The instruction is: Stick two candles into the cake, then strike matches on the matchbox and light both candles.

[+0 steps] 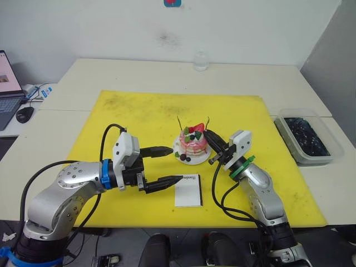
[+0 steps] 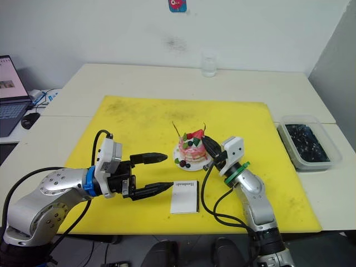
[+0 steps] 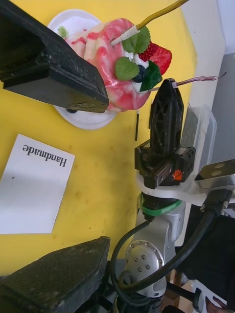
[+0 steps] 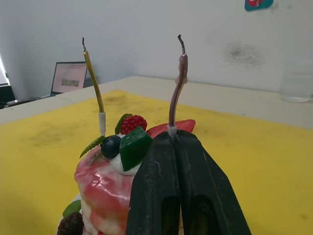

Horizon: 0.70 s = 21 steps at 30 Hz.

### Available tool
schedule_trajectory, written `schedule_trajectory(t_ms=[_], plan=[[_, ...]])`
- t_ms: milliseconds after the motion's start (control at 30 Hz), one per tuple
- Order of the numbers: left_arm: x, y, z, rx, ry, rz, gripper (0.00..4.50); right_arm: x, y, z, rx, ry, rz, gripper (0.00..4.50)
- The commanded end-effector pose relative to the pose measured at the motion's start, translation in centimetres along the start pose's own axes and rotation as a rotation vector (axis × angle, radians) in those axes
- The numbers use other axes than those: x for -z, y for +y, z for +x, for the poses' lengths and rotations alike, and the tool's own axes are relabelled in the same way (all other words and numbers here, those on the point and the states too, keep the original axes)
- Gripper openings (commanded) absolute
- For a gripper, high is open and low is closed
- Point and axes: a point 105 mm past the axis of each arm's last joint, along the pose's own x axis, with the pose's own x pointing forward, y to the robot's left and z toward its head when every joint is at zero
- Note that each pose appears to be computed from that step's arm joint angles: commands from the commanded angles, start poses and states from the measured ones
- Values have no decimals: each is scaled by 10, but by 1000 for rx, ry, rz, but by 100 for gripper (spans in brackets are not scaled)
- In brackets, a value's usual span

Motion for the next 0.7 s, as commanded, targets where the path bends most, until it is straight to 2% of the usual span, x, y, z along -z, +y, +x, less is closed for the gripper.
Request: schedule_trajectory(t_ms=[33, 267, 533, 633, 700], plan=[[-7, -1, 1, 9, -16, 38, 450, 1, 1, -2, 10, -5, 0, 4], [-6, -4, 4, 17, -15, 39, 450, 12, -1, -7, 36, 37, 27, 4], [-5, -4, 5, 19, -14, 40, 450, 0, 3, -4, 11, -14, 31, 4], [-3, -4, 6, 21, -3, 61, 450, -6, 0, -1, 23, -34, 34, 70], [-1, -3, 7, 19, 5, 74, 450, -10, 0, -1, 21, -45, 30, 142]])
